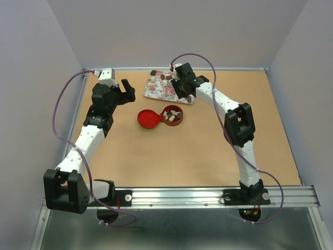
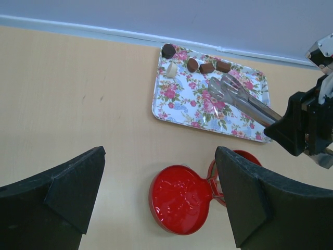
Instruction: Pack the chocolate
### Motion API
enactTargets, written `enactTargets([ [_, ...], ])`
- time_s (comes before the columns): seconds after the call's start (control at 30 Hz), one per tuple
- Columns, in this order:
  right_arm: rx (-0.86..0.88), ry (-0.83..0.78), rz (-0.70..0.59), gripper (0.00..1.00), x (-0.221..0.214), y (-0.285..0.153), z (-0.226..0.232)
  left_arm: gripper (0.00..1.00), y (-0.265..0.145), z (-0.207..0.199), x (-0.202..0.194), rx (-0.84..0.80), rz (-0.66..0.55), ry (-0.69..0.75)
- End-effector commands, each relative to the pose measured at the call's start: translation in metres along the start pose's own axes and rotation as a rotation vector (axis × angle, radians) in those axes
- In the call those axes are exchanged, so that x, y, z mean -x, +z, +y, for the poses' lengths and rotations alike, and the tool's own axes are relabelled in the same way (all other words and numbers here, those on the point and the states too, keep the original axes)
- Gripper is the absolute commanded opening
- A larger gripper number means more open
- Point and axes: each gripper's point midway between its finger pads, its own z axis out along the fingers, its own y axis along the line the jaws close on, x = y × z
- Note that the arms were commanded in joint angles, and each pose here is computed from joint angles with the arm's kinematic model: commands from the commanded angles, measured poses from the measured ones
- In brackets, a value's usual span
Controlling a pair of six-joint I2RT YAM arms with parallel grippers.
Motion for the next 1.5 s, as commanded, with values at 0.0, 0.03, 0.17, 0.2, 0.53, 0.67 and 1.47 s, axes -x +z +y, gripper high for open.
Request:
enactTargets([
  [0.0, -0.041, 0.023, -0.131, 0.46, 0.048, -0.002, -0.019, 0.99, 0.000, -0.009, 0.034, -0.029, -0.091, 0.003],
  [0.03, -0.039, 0.022, -0.128, 0.46, 0.047, 0.002, -0.018, 0.99, 0.001, -0.009, 0.033, -0.028, -0.089, 0.003],
  [0.17, -0.029, 0.025, -0.120, 0.46, 0.044, 0.017, -0.021, 0.99, 0.004, -0.008, 0.030, -0.026, -0.080, 0.003],
  [0.2, -0.020, 0.024, -0.116, 0.46, 0.043, 0.022, -0.018, 0.99, 0.005, -0.007, 0.029, -0.025, -0.079, 0.003],
  [0.53, 0.021, 0.027, -0.115, 0.48, 0.042, 0.040, -0.009, 0.99, 0.007, -0.005, 0.026, -0.018, -0.072, 0.007],
  [0.67, 0.022, 0.028, -0.111, 0.48, 0.041, 0.046, -0.008, 0.99, 0.008, -0.005, 0.024, -0.017, -0.067, 0.007],
  [1.47, -0.040, 0.001, -0.077, 0.37, 0.026, 0.072, -0.016, 0.99, 0.009, -0.005, 0.026, -0.016, -0.069, 0.009],
])
